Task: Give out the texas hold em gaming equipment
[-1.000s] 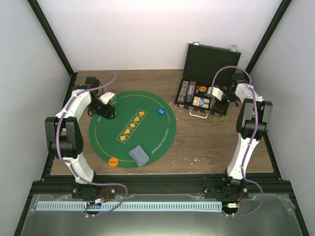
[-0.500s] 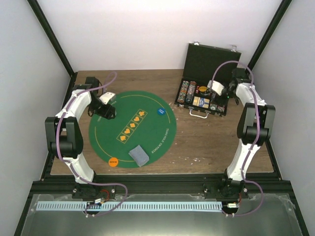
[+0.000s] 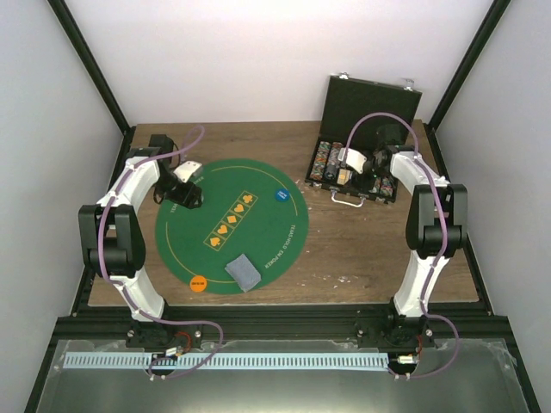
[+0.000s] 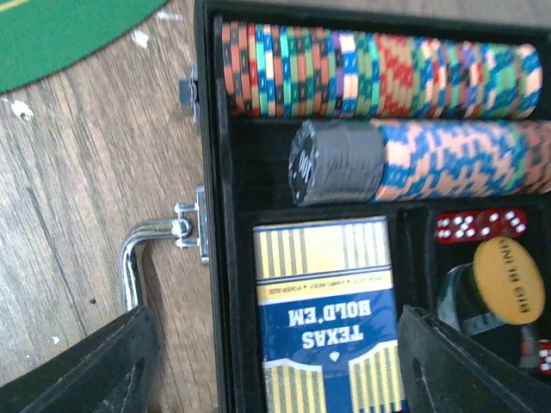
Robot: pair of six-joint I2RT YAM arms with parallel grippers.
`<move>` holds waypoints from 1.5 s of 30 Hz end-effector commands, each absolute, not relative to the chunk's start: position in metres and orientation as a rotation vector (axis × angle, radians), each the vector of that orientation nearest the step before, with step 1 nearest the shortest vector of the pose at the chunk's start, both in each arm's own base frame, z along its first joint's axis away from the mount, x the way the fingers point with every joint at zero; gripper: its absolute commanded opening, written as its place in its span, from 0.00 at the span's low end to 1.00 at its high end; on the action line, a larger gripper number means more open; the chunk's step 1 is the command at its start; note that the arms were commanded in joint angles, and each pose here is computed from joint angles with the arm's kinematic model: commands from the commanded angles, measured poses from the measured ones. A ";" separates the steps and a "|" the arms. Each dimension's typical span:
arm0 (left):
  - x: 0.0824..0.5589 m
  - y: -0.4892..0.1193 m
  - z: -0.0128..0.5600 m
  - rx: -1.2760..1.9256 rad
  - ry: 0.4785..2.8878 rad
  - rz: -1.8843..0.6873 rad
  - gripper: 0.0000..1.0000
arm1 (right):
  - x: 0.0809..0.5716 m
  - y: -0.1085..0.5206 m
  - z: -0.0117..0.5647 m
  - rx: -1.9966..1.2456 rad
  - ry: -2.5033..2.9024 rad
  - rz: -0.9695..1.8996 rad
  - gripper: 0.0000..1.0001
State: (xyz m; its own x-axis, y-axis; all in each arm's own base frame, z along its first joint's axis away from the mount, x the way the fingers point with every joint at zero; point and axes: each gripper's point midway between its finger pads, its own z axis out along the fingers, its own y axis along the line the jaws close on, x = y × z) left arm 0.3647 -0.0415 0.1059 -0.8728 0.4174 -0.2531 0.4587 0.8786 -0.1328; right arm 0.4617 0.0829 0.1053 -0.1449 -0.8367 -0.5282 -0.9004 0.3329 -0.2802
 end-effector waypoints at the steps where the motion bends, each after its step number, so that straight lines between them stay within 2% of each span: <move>1: 0.366 -0.042 0.114 0.671 2.807 -0.293 0.74 | 0.461 0.076 0.082 -1.510 2.065 0.152 0.76; 6: 0.363 -0.043 0.113 0.677 2.809 -0.295 0.74 | 0.457 0.076 0.057 -1.534 2.125 0.170 0.72; 11: 0.363 -0.043 0.112 0.672 2.810 -0.299 0.74 | 0.460 0.074 0.046 -1.537 2.147 0.137 0.62; 20: 0.364 -0.043 0.117 0.667 2.802 -0.297 0.74 | 0.467 0.070 0.035 -1.479 2.195 0.124 0.31; 30: 0.365 -0.043 0.119 0.669 2.795 -0.291 0.74 | 0.466 0.075 0.031 -1.388 2.280 0.206 0.24; 45: 0.365 -0.044 0.127 0.682 2.773 -0.296 0.74 | 0.430 0.067 0.022 -1.319 2.413 0.210 0.23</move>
State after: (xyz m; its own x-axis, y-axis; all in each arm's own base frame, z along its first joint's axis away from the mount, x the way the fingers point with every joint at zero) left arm 0.3631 -0.0433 0.1136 -0.8660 0.4200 -0.2713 0.4660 0.8746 -0.1339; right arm 0.4506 0.0736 0.0430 -0.4252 -0.7728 -0.4711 -0.8481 0.5220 -0.0909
